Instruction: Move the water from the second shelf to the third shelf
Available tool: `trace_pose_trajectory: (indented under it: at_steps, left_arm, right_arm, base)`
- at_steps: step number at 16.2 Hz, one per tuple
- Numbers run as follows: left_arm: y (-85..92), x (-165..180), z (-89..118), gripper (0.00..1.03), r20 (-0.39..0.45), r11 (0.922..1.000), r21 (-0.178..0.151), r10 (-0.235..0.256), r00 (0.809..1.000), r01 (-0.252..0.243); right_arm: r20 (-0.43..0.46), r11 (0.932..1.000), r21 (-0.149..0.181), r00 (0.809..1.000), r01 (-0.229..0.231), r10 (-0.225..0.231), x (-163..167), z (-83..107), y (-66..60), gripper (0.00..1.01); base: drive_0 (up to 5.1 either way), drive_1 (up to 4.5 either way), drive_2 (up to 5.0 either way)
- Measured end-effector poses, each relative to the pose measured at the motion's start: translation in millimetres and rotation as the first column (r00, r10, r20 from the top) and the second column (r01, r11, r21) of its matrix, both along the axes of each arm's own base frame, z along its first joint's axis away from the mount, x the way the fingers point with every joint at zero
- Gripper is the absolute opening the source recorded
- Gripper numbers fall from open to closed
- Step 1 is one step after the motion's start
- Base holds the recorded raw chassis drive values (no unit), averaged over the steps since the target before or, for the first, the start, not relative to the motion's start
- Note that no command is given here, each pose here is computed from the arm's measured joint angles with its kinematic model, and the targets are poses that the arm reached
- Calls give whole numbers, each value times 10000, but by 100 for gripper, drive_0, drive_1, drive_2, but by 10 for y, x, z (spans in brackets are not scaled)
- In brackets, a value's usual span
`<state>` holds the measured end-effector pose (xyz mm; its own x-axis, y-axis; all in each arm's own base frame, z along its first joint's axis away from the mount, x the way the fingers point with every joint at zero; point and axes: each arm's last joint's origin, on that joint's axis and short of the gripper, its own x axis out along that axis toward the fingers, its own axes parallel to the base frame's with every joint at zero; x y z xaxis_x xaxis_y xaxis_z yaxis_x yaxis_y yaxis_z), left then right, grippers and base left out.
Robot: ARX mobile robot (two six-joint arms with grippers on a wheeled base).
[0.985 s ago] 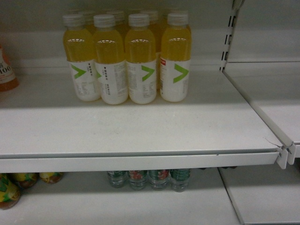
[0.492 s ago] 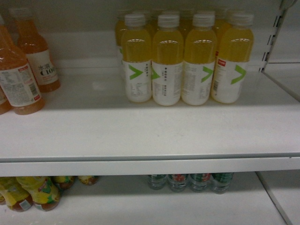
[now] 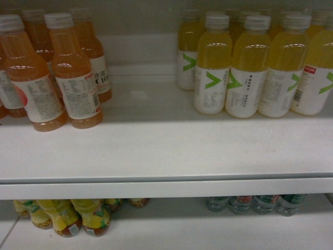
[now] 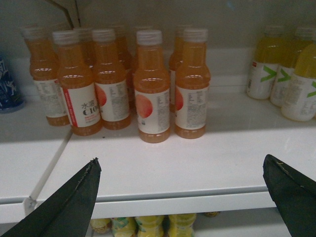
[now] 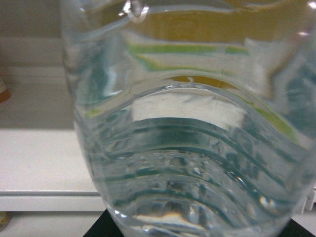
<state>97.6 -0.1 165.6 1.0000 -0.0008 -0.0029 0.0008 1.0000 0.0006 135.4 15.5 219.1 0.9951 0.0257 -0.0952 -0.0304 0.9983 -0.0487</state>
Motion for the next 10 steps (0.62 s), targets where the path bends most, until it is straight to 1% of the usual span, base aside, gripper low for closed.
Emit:
trace_pose_trajectory:
  at_steps: [10]
  left_arm:
    - [0, 0, 1, 98, 11, 10000, 0, 0, 10000, 0]
  right_arm:
    - [37, 10000, 11, 10000, -34, 34, -2, 4, 2, 38]
  base:
    - [-468, 231, 231]
